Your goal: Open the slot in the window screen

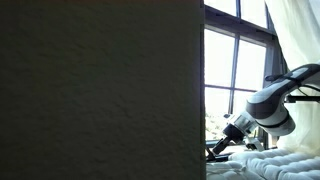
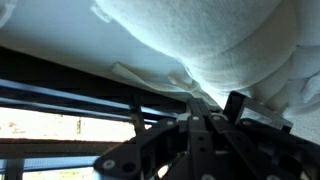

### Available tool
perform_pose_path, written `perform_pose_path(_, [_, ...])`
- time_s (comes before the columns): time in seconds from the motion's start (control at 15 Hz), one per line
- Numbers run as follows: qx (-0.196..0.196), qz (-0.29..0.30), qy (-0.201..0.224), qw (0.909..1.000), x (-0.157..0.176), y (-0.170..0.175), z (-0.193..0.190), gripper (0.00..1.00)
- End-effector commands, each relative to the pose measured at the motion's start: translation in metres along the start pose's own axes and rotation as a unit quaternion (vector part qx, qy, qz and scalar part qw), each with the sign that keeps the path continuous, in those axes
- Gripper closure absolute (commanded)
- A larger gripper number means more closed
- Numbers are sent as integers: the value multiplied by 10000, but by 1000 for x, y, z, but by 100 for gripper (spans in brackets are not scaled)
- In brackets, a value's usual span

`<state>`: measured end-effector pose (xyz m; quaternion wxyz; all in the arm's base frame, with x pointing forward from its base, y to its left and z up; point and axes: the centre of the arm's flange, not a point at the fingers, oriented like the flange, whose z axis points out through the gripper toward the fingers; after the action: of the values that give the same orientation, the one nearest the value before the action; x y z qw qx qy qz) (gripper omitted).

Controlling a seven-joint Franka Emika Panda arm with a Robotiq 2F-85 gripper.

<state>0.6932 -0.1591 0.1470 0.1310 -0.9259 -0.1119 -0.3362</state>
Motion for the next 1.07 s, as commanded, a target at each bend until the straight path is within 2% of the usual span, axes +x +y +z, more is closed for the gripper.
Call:
perform_pose_path(0.0, [-169,68,130,9997,4,4,-2,100])
perform_pose_path(1.0, [-126,-31,99,9999,2,4,-2,99])
